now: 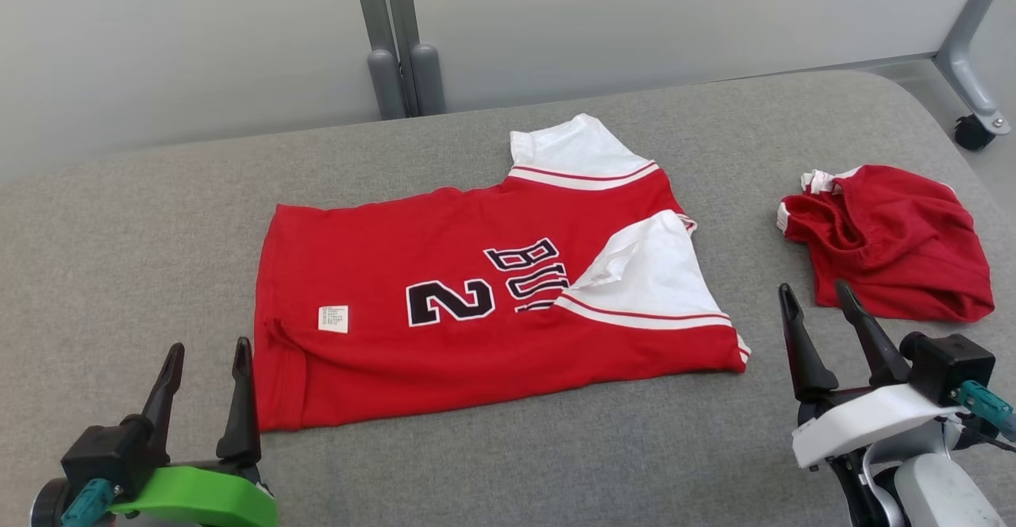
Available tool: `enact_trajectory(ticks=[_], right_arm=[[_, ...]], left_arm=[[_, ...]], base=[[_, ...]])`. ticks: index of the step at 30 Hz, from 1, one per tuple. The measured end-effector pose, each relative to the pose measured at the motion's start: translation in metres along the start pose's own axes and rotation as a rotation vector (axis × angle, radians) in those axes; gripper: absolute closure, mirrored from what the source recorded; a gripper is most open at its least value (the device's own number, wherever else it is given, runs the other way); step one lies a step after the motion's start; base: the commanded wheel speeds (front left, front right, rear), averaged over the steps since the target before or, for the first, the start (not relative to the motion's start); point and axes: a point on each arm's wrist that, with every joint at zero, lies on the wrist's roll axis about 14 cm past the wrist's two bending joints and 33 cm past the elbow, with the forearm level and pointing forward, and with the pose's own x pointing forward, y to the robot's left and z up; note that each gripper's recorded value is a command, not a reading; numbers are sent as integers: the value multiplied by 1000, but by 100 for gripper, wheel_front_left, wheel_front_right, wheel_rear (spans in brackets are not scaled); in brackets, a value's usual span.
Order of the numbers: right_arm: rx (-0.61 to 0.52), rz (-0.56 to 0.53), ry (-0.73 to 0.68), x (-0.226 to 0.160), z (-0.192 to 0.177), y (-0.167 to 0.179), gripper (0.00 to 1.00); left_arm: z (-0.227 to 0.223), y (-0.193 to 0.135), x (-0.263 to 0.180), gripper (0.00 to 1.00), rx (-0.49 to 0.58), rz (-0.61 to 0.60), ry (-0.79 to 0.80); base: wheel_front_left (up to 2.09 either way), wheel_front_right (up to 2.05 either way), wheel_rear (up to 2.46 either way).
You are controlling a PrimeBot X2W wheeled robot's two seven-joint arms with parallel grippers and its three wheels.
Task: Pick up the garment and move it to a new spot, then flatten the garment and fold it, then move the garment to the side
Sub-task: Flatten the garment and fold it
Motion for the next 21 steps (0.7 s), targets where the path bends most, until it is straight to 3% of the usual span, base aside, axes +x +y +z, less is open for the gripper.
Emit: enact_trajectory(ticks=[2, 15, 21], right_arm=[[-1, -4, 31, 2, -6, -2, 0], [103, -40, 570, 8, -109, -7, 0], [140, -38, 657, 12, -129, 1, 0]], left_arm=[[-9, 1, -1, 0, 1, -5, 28], [-97, -2, 3, 0, -8, -56, 464], [-127, 8, 1, 0, 5, -44, 620]], base=[[0, 0, 0], [0, 0, 0], [0, 0, 0]])
